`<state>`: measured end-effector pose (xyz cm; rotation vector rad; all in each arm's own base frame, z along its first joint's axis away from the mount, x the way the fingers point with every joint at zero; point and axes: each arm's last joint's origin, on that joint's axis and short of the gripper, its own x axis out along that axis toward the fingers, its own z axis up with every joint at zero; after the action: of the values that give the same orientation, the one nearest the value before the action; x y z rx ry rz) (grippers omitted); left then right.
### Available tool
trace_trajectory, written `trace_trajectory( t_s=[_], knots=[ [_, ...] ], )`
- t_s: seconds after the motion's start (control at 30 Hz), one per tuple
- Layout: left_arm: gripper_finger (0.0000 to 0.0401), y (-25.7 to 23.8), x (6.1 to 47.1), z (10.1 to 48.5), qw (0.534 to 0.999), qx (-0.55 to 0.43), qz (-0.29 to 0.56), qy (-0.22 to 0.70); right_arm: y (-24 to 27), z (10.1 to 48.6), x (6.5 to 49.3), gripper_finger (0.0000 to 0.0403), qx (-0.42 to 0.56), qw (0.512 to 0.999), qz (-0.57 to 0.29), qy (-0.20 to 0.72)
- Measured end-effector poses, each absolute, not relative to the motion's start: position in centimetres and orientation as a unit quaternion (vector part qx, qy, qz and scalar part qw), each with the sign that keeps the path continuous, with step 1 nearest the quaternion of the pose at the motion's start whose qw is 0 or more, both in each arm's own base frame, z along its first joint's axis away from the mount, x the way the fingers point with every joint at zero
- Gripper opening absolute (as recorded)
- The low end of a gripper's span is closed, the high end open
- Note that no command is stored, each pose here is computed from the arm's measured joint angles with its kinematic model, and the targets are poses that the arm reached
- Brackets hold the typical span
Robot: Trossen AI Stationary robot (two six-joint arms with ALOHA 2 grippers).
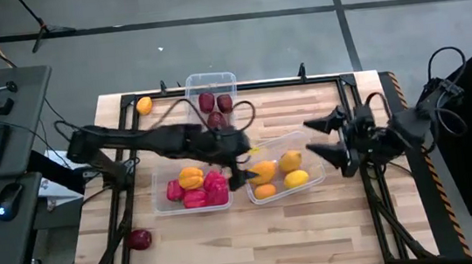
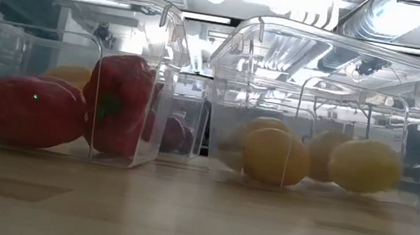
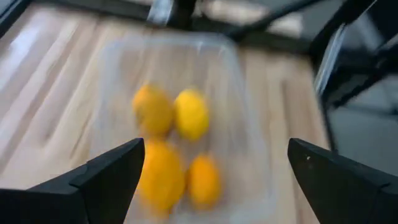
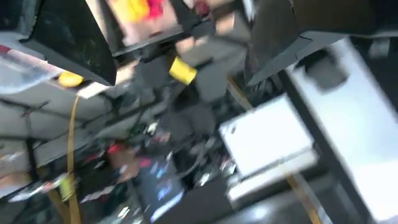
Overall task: Sort produce into baskets
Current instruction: Put the top left lemon into the middle right transparent bin
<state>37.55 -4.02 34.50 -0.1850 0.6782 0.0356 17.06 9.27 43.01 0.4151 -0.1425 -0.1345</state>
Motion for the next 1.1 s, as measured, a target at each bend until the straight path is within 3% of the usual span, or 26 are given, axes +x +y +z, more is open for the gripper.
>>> trace_trajectory(
  t_s=[0.17, 0.33, 0.5, 0.67, 0.97, 1.1],
  knots=[
    [0.0382, -3.0, 32.9, 35.7, 0.906, -0.029, 0.105, 0.410, 8.6, 43.9, 17.0, 0.0343, 0.193, 0.966, -0.128, -0.111],
    [0.0382, -0.4, 27.1, 36.2, 0.884, 0.017, 0.232, 0.406, 7.2, 43.9, 17.7, 0.0343, 0.182, 0.960, -0.174, -0.120],
    [0.0382, 3.7, 20.7, 34.1, 0.852, -0.057, 0.355, 0.381, 5.4, 43.7, 18.6, 0.0343, 0.188, 0.949, -0.219, -0.126],
    [0.0381, 8.9, 15.7, 30.6, 0.778, -0.153, 0.501, 0.348, 3.3, 43.5, 19.1, 0.0343, 0.201, 0.934, -0.264, -0.134],
    [0.0376, 15.8, 12.2, 24.3, 0.646, -0.274, 0.606, 0.373, -0.9, 42.2, 19.8, 0.0343, 0.221, 0.920, -0.308, -0.102],
    [0.0376, 17.5, 13.2, 22.8, 0.628, -0.295, 0.623, 0.363, -2.6, 41.4, 19.8, 0.0343, 0.220, 0.913, -0.336, -0.072]
  ],
)
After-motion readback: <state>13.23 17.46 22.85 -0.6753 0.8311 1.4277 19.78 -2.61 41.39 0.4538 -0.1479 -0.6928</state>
